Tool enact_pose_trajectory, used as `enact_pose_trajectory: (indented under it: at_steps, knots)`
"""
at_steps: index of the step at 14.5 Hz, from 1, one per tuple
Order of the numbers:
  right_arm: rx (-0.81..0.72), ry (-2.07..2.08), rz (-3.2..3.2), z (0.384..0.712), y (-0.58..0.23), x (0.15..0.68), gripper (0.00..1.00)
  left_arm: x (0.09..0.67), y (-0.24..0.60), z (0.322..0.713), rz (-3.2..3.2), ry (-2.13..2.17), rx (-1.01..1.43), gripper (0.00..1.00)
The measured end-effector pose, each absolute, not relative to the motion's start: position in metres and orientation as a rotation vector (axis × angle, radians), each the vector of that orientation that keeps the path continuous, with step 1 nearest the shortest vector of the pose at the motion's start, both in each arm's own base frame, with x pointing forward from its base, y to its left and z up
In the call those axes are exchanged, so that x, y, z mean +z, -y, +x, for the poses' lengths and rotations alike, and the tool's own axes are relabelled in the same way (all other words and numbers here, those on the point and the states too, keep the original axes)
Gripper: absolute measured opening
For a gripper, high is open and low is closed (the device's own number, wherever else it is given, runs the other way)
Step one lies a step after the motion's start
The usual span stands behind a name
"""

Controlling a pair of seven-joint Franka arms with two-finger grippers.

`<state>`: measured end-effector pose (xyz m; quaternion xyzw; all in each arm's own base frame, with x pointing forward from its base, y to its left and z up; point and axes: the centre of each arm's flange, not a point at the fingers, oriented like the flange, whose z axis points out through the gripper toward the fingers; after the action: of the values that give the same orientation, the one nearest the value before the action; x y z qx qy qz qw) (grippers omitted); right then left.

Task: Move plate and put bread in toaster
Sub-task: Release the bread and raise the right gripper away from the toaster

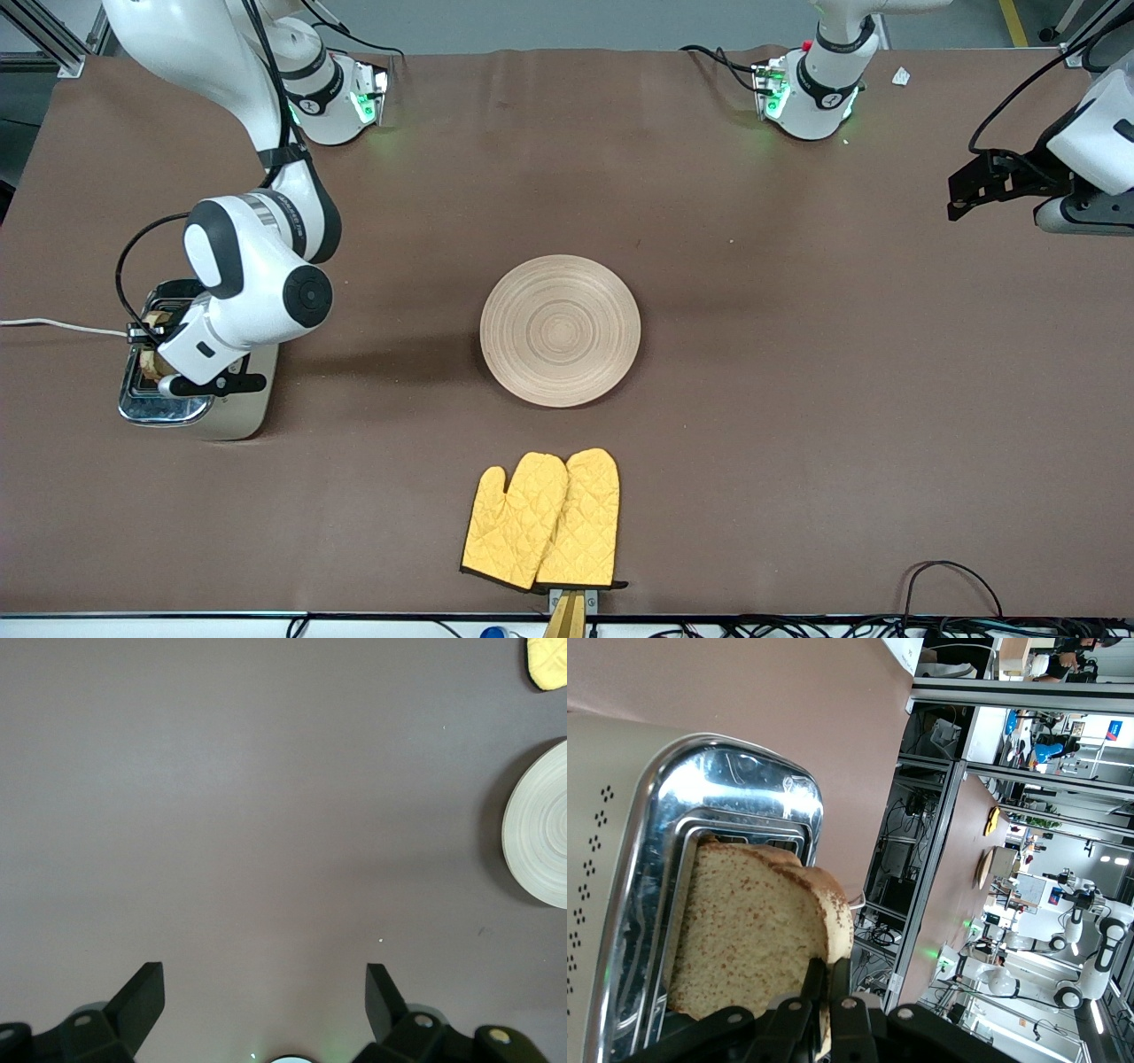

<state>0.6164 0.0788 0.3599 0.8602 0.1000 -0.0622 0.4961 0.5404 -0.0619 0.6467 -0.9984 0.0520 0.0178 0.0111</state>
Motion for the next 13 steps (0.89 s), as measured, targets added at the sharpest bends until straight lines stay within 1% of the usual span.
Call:
enact_pose_trajectory:
  at_steps: [1, 2, 3, 5, 6, 8, 9, 10, 13]
  knots:
    - [-0.154, -0.228, 2.106, 0.618, -0.081, 0.359, 0.13, 0.647, 0.062, 0.54, -3.115, -0.162, 0.055, 1.0]
    - [-0.155, -0.212, 2.132, 0.621, -0.082, 0.36, 0.22, 0.647, 0.062, 0.54, -3.115, -0.162, 0.055, 1.0]
    - [-0.154, -0.198, 2.151, 0.624, -0.083, 0.362, 0.33, 0.647, 0.062, 0.54, -3.115, -0.162, 0.055, 1.0]
    - [-0.149, -0.177, 2.178, 0.627, -0.086, 0.368, 0.52, 0.647, 0.062, 0.54, -3.115, -0.161, 0.055, 1.0]
    - [-0.152, -0.149, 2.208, 0.629, -0.088, 0.374, 0.64, 0.647, 0.062, 0.54, -3.115, -0.161, 0.055, 1.0]
    - [-0.148, -0.063, 2.321, 0.635, -0.096, 0.398, 0.83, 0.648, 0.061, 0.54, -3.115, -0.16, 0.051, 1.0]
    - [-0.138, -0.017, 2.383, 0.639, -0.098, 0.413, 0.95, 0.651, 0.06, 0.54, -3.116, -0.157, 0.04, 1.0]
    - [-0.12, 0.027, 2.443, 0.642, -0.098, 0.43, 1.0, 0.657, 0.058, 0.54, -3.117, -0.15, 0.023, 1.0]
    - [-0.042, 0.154, 2.644, 0.639, -0.091, 0.493, 1.0, 0.666, 0.049, 0.54, -3.119, -0.124, -0.006, 1.0]
